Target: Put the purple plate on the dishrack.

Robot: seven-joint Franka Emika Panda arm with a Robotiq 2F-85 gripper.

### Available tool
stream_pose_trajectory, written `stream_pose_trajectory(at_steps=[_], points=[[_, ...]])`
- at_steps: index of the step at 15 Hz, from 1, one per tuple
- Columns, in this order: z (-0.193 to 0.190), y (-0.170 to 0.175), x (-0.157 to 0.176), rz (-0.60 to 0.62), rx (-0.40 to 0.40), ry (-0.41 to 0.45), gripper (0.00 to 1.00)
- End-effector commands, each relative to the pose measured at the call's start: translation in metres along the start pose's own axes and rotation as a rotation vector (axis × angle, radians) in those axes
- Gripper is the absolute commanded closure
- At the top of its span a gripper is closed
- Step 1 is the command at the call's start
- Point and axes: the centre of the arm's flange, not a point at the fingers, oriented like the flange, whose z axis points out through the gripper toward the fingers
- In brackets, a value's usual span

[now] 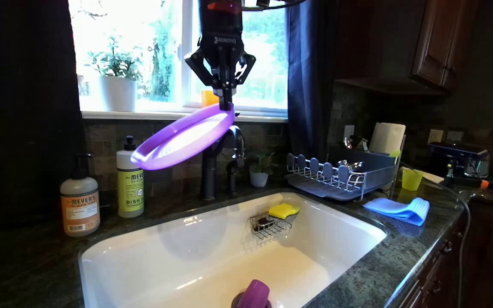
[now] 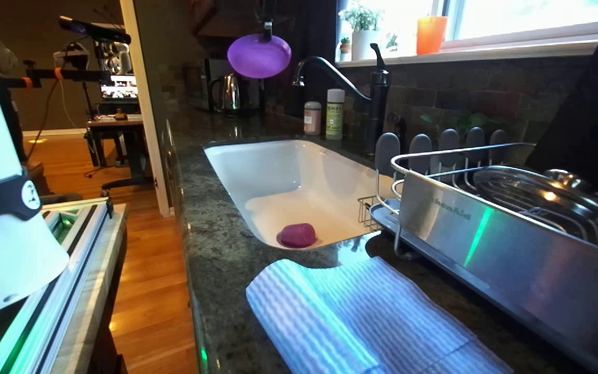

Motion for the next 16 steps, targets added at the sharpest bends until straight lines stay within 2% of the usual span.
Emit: stream_pose_trajectory(at_steps=[1,4,6,8,12,16], points=[[-0.039,0.048,-0.023,0.130,0.057,0.135,0.99],[-0.078,0.083,-0.044,0.241,0.046,0.214,0.99],[-0.104,0.111,-0.064,0.284,-0.014,0.224,0.99],[-0.121,0.144,-0.076,0.336,-0.108,0.216,0.99],[-0.130,0.202,-0.076,0.492,-0.252,0.124,0.99],[-0.112,0.245,-0.062,0.586,-0.433,0.015,0.99]])
